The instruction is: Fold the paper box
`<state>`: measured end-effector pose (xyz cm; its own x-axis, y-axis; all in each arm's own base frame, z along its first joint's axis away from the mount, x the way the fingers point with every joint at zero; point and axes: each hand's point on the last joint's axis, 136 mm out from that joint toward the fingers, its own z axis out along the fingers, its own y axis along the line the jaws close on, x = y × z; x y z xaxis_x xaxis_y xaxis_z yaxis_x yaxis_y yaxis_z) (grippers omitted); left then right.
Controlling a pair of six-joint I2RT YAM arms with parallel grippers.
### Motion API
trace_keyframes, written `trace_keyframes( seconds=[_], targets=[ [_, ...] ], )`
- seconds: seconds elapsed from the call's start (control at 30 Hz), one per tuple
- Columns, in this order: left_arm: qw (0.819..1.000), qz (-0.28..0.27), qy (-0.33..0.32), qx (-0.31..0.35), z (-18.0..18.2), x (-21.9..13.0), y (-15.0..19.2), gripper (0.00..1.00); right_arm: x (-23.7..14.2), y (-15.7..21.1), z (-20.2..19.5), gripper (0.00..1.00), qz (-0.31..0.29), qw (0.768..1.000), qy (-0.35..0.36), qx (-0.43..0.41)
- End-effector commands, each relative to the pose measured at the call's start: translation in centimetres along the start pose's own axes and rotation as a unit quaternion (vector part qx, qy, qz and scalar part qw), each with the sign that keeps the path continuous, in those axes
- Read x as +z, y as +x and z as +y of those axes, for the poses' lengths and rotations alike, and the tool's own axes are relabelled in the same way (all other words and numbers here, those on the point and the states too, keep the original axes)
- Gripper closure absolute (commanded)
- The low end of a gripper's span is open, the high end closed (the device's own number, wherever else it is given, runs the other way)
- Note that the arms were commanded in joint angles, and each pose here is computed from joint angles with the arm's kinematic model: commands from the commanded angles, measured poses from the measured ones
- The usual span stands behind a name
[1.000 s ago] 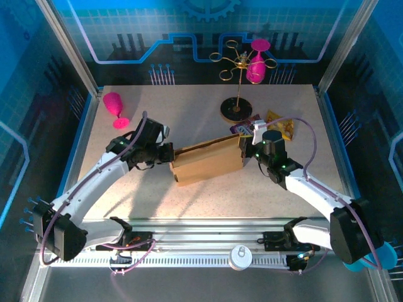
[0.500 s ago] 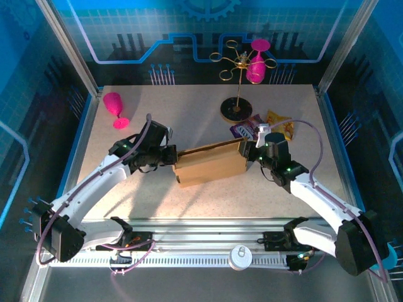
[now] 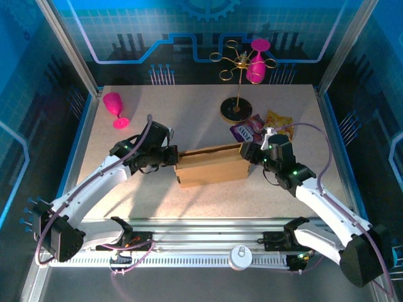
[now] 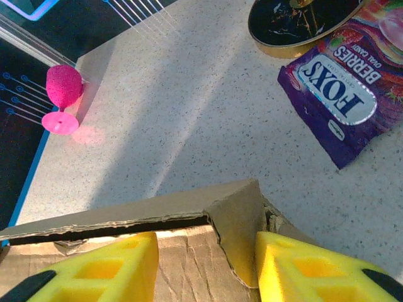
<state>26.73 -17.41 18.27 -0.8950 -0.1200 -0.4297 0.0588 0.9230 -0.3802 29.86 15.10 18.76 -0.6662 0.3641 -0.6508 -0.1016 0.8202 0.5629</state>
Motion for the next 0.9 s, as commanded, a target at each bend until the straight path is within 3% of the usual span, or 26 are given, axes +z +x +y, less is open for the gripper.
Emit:
trace_keyframes(
  seconds=[0.0,0.23,0.43,0.87],
  targets=[
    [0.997,0.066,-0.032,-0.007,1.6,1.1,3.8,1.0,-1.3,0.0,0.6,0.53,0.004,0.999,0.001,0.037],
    [0.997,0.065,-0.034,-0.006,1.4,1.2,3.8,1.0,-4.4,0.5,-1.1,0.5,-0.001,0.99,0.051,0.131],
    [0.997,0.064,-0.035,-0.005,1.3,1.1,3.9,1.0,-5.7,2.4,-2.4,0.5,-0.001,0.962,0.065,0.264],
    [0.997,0.065,-0.034,0.003,1.0,0.7,4.6,1.0,-1.6,7.5,3.0,0.44,0.022,0.898,0.025,0.438]
  ],
)
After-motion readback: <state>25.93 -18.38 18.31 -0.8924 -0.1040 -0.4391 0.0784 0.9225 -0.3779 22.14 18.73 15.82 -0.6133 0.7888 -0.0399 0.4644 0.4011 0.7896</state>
